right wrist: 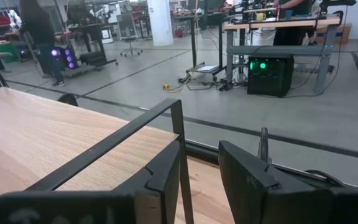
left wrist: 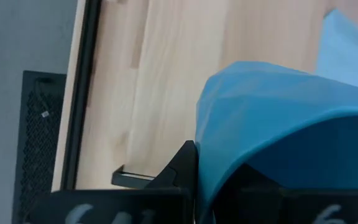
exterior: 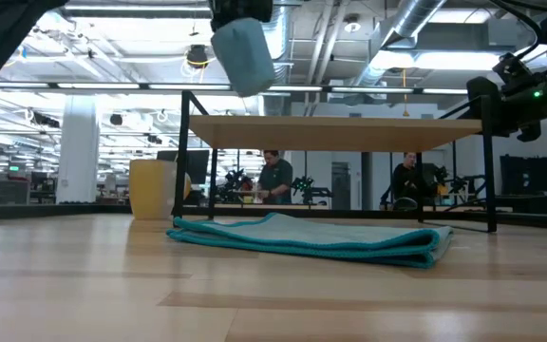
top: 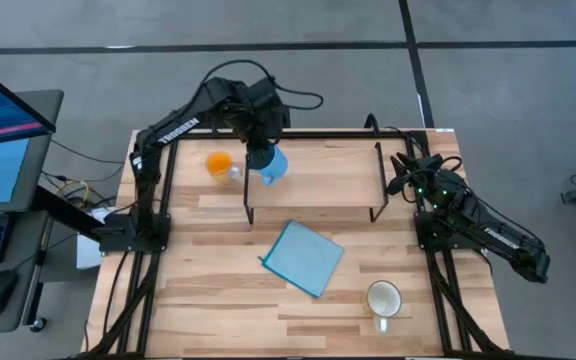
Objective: Stack small to large cups/mugs on shelf
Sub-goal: Put the blue mug on the shelf
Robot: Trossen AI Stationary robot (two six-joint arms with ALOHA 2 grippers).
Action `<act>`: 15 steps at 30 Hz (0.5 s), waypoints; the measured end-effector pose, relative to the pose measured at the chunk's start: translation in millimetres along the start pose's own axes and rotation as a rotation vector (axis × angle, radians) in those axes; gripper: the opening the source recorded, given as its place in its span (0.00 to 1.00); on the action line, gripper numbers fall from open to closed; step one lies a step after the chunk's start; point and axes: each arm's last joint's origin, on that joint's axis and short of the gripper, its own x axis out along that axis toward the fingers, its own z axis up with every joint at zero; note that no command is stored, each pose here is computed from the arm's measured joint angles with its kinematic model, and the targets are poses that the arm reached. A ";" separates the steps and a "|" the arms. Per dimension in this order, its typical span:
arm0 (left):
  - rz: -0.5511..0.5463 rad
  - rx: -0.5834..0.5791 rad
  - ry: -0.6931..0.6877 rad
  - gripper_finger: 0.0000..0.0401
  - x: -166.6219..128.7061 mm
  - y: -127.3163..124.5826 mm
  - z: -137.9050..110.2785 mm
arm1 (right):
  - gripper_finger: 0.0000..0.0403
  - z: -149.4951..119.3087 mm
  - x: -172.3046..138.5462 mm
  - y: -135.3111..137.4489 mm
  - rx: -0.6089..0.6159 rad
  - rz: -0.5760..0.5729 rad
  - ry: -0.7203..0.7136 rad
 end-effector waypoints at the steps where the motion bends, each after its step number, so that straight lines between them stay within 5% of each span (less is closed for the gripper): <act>1: 0.005 0.000 0.007 0.01 2.1 1.0 0.5 | 0.33 0.0 0.0 0.0 0.000 0.000 0.000; 15: -0.013 -0.046 0.108 0.01 33.3 6.6 0.1 | 0.33 -0.8 0.8 0.4 -0.004 0.001 0.011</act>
